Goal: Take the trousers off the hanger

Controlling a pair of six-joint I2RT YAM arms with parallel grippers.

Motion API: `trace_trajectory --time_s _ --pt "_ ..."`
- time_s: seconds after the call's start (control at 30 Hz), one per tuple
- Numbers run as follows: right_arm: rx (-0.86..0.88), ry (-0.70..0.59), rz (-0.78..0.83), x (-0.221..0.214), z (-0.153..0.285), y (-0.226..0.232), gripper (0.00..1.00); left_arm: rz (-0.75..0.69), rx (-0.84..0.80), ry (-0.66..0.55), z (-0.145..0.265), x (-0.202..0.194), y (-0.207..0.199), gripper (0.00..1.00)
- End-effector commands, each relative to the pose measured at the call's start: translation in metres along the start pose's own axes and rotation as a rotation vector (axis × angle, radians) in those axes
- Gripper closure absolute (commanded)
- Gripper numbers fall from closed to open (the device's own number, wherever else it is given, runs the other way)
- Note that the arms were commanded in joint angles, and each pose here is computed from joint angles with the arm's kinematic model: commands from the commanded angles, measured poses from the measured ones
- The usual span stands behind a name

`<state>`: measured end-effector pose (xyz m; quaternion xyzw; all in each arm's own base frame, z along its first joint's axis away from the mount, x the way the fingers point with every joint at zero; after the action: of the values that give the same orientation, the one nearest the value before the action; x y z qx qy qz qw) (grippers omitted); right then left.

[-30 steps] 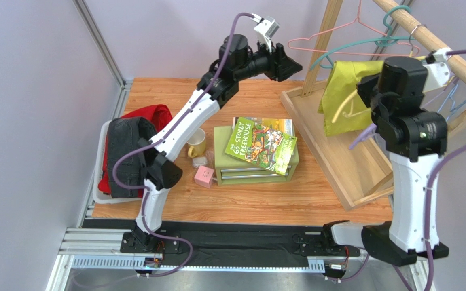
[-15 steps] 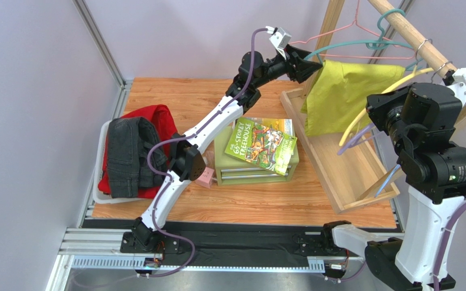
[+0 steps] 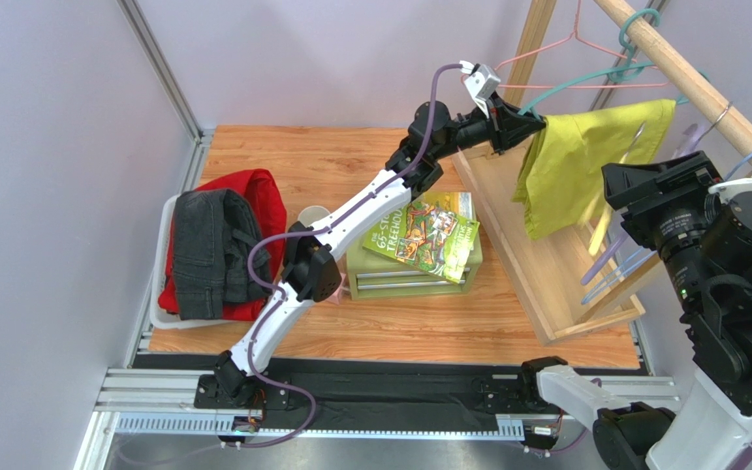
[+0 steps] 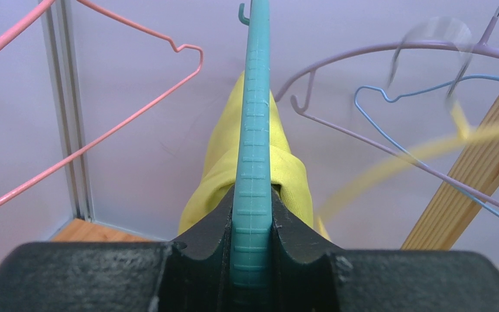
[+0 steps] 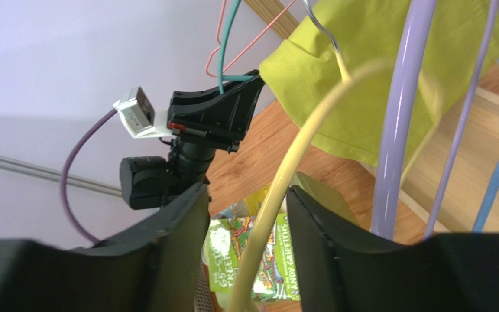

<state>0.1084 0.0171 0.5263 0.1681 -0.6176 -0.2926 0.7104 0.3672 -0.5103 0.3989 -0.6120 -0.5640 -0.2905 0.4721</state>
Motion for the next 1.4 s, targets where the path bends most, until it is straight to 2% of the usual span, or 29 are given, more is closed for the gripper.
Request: trace_trajectory --time_s 0.0,0.17,0.37,0.47,0.57,0.7,0.8,0.93,1.1,1.27,1.37 --pt "-0.016 0.152 0.074 -0.02 0.019 -0.014 0.36 -0.028 -0.044 -0.125 -0.001 0.067 -0.042 1.0" --pt "0.019 0.088 0.052 -0.007 0.035 -0.011 0.26 0.015 -0.016 -0.134 0.003 0.089 -0.059 1.0" --pt "0.081 0.094 0.001 -0.002 0.015 0.011 0.27 0.009 -0.012 -0.097 0.012 0.109 -0.075 1.0" --pt "0.08 0.086 -0.018 0.001 -0.009 0.023 0.31 0.021 -0.017 -0.082 0.016 0.114 -0.081 1.0" --pt "0.086 0.091 -0.061 0.003 -0.041 0.041 0.32 0.019 -0.02 -0.075 0.018 0.12 -0.087 1.0" --pt "0.108 0.027 -0.113 0.015 -0.076 0.062 0.29 0.019 -0.041 -0.038 0.022 0.122 -0.094 1.0" --pt "0.067 0.039 -0.137 0.011 -0.107 0.068 0.28 0.016 -0.047 -0.009 0.027 0.124 -0.098 1.0" --pt "-0.019 0.049 -0.155 0.001 -0.142 0.057 0.27 0.001 -0.045 0.015 0.033 0.129 -0.102 1.0" --pt "-0.017 0.002 -0.172 0.008 -0.172 0.057 0.3 0.01 -0.05 0.038 0.038 0.128 -0.104 1.0" --pt "0.03 -0.039 -0.163 0.022 -0.181 0.063 0.36 0.02 -0.039 0.039 0.041 0.13 -0.098 1.0" --pt "0.075 -0.072 -0.156 0.031 -0.171 0.067 0.32 0.032 -0.037 0.043 0.042 0.128 -0.097 1.0"
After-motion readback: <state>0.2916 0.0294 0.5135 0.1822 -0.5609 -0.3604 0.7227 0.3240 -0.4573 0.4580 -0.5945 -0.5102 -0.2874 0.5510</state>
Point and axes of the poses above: each gripper's point midway between its finger pads, its own z axis back along the fingers, its own y axis along the line the jaws close on, x = y × z, the point moved 7 cm from there along z, back along the fingers, and after that the axes turned 5 degrees about z, right-handed, at the moved point
